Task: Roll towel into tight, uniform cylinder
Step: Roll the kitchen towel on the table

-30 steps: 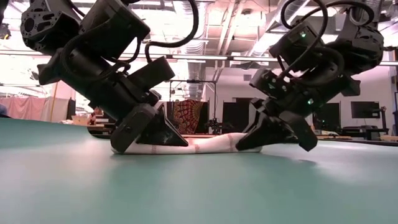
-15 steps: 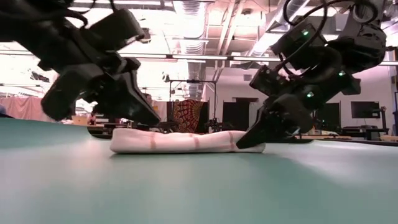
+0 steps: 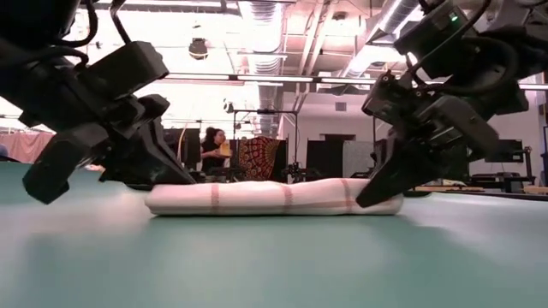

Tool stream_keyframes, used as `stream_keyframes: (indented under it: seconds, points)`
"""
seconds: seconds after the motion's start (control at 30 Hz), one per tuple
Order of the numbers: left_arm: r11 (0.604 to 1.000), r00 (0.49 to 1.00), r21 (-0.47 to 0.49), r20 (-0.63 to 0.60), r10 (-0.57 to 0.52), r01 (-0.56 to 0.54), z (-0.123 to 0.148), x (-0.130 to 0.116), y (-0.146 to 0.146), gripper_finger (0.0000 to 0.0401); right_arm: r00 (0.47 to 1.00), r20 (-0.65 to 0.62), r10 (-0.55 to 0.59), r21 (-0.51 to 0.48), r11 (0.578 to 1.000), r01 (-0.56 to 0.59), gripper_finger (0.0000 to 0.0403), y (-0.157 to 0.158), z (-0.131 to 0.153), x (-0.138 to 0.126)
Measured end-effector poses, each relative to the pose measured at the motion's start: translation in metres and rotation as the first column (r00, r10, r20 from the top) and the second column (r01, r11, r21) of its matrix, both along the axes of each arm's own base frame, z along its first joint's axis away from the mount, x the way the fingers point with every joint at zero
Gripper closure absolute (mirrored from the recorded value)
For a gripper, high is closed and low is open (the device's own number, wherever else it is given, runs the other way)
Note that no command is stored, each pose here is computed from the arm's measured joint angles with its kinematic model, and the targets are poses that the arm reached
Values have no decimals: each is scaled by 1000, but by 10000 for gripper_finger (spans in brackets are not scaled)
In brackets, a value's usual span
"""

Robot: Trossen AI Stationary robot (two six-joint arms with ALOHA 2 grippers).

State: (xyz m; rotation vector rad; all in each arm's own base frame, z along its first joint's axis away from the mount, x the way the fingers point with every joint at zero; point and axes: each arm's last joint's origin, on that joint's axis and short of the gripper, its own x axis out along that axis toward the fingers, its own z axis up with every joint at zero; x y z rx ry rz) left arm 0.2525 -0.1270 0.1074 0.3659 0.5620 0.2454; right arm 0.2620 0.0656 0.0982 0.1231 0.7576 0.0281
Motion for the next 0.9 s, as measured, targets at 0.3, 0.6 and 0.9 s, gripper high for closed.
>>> stream_keyframes:
  seconds: [0.3, 0.6, 0.9]
  points:
    - [998, 993, 58, 121, 6, -13, 14, 0, -10, 401, 1000, 2, -16, 30, 999, 15, 368, 1, 16, -7]
    - [991, 985, -56, 131, -114, 123, 14, 2, -19, 401, 1000, 1, -21, 26, 999, 21, 368, 1, 17, -7]
    - [992, 992, -62, 82, -101, 106, -5, 13, -5, 401, 1000, 0, -23, 25, 999, 23, 368, 1, 17, -7]
